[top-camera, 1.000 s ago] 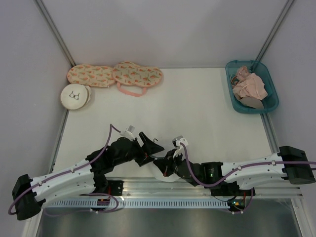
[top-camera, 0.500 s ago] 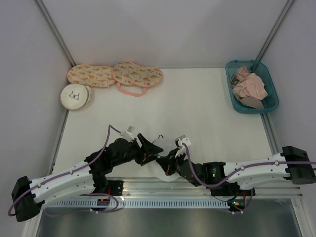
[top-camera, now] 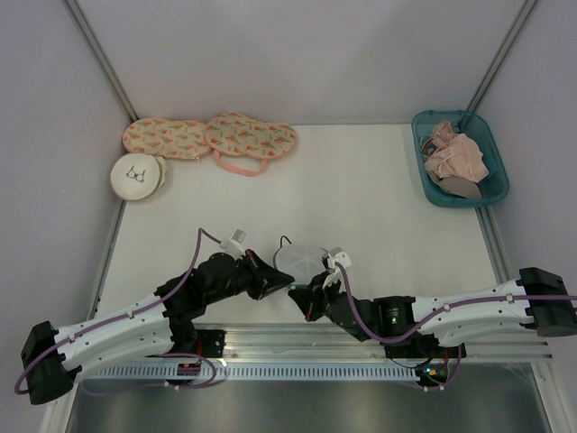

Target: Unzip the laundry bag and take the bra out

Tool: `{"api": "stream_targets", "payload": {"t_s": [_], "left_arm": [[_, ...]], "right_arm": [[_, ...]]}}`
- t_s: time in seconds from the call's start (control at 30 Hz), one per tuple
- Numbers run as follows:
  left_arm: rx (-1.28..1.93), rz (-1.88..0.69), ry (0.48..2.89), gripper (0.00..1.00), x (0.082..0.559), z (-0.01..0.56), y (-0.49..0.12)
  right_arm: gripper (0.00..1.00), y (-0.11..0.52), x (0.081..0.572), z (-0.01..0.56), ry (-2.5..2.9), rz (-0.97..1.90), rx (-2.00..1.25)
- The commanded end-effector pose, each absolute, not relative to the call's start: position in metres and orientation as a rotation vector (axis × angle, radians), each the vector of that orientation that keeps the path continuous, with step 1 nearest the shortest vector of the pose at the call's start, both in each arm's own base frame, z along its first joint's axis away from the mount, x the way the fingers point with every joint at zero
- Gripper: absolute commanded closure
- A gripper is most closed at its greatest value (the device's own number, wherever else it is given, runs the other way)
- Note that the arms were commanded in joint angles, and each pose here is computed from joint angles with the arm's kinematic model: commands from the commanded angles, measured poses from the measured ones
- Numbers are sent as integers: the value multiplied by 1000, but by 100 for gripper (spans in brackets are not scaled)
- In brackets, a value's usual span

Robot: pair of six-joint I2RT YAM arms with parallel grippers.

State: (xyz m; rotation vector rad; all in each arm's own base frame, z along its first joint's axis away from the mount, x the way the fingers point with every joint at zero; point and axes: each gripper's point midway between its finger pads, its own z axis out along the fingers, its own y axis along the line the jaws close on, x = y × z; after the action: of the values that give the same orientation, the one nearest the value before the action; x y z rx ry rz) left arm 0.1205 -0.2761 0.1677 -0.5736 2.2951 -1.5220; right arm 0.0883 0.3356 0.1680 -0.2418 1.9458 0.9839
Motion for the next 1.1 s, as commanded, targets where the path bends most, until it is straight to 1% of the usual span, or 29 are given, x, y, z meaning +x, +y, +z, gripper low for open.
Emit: {"api": "stream_targets", "payload": {"t_s": [0.0, 0.1, 0.23, 0.37, 0.43, 0.53, 0.67, 0.83, 1.07], "left_arm": [[-620, -1480, 2240, 98, 132, 174, -271], [-629, -1430, 2221, 98, 137, 173, -265], [-600, -1353, 2176, 98, 145, 181, -252], [-511, -1235, 2151, 98, 150, 185, -236], [-464, -1225, 2130, 98, 151, 194, -234], [-331, -1213, 2124, 98, 147, 204, -235], [-60, -1200, 2158, 98, 133, 208, -244], [198, -1203, 2201, 98, 117, 208, -254], [517, -1328, 2204, 98, 90, 219, -271]], "right_arm": [[99, 336, 86, 184, 1917, 1012, -238], [100, 334, 86, 182, 1943, 981, -258], [99, 321, 85, 166, 2026, 846, -324], [100, 310, 85, 157, 2095, 732, -360], [100, 302, 86, 152, 2129, 666, -368], [100, 286, 92, 144, 2153, 552, -351], [99, 263, 105, 140, 2143, 407, -314], [100, 243, 121, 135, 2138, 328, -274], [100, 219, 144, 121, 2132, 199, -241]]}}
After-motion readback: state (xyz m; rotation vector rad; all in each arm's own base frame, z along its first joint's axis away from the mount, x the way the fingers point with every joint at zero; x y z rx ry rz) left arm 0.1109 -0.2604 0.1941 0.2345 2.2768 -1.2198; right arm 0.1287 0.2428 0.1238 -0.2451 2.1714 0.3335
